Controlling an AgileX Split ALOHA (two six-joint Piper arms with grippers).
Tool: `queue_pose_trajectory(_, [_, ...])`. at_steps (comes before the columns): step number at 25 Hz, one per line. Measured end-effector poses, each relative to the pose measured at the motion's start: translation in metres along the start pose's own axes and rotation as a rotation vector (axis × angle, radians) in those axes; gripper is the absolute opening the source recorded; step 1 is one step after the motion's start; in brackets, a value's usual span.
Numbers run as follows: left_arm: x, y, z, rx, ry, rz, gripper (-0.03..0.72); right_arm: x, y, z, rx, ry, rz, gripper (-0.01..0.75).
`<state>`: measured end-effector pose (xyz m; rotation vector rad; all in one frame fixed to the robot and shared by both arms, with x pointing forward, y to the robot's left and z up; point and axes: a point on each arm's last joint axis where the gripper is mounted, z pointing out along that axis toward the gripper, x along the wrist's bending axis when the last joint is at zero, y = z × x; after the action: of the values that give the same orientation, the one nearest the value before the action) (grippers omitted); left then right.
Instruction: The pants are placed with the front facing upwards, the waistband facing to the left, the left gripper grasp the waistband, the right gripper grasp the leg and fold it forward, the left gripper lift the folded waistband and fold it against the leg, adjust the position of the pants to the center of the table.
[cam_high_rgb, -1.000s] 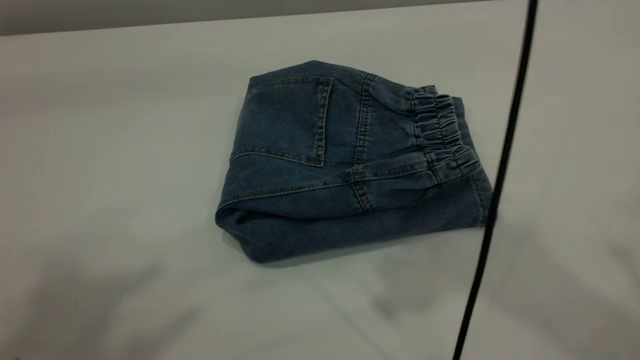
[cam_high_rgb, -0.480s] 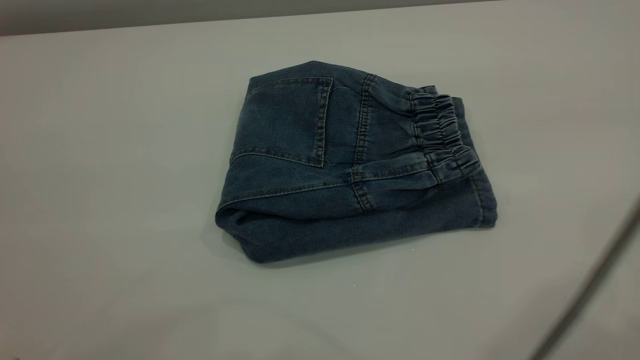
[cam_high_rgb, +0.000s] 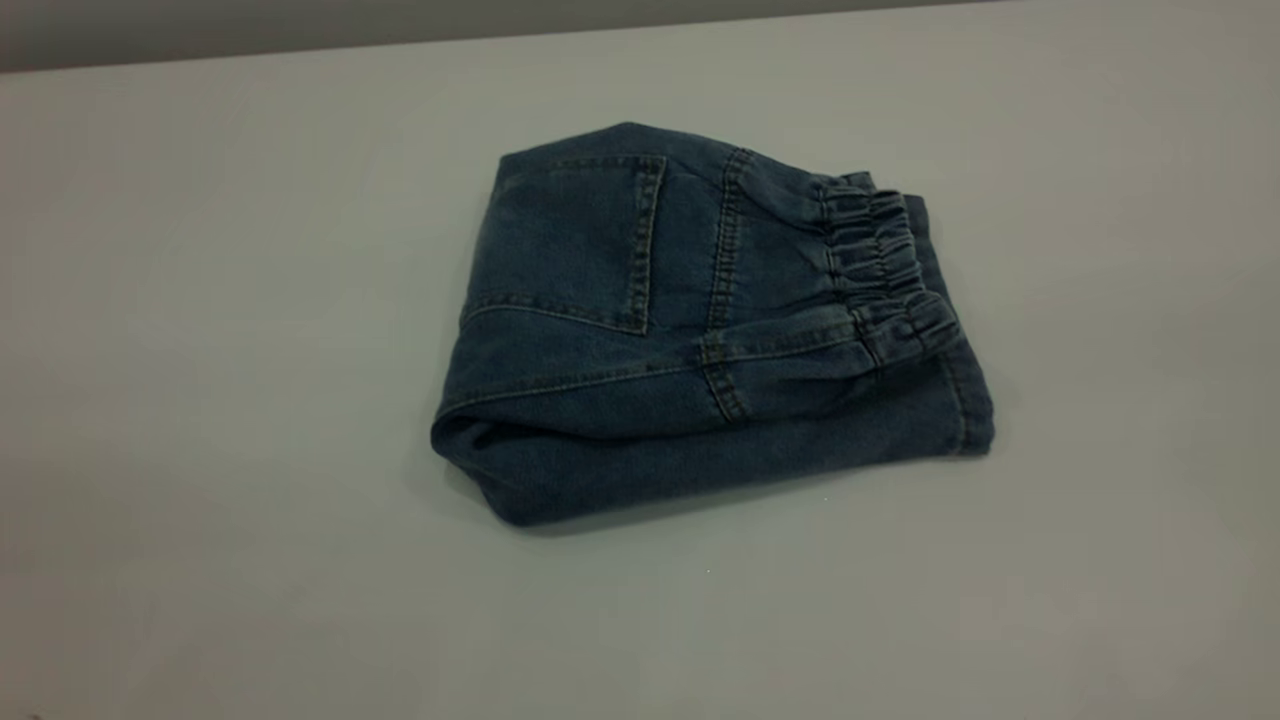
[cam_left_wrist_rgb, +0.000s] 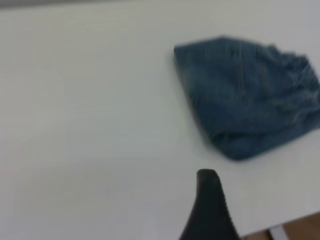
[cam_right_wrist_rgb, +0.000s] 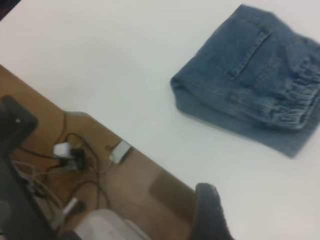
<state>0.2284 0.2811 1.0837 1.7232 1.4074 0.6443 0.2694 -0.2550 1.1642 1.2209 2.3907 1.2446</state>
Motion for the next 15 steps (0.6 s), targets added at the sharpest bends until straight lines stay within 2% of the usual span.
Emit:
queue_pose_trajectory(3, [0.009,-0.012,0.015,0.035,0.063,-0.011,0.475,-0.005,-0.023,0.0,-0.011,-0.021,-0.045,0.424])
queue_pose_trajectory(9, [0.013,-0.014,0.023,-0.002,0.09,-0.011,0.475,-0.017,-0.074,0.013,-0.001,-0.062,-0.069,0.424])
queue_pose_trajectory(15, [0.014,-0.015,0.025,-0.001,0.09,-0.013,0.475,-0.025,-0.101,0.034,-0.116,-0.057,-0.073,0.424])
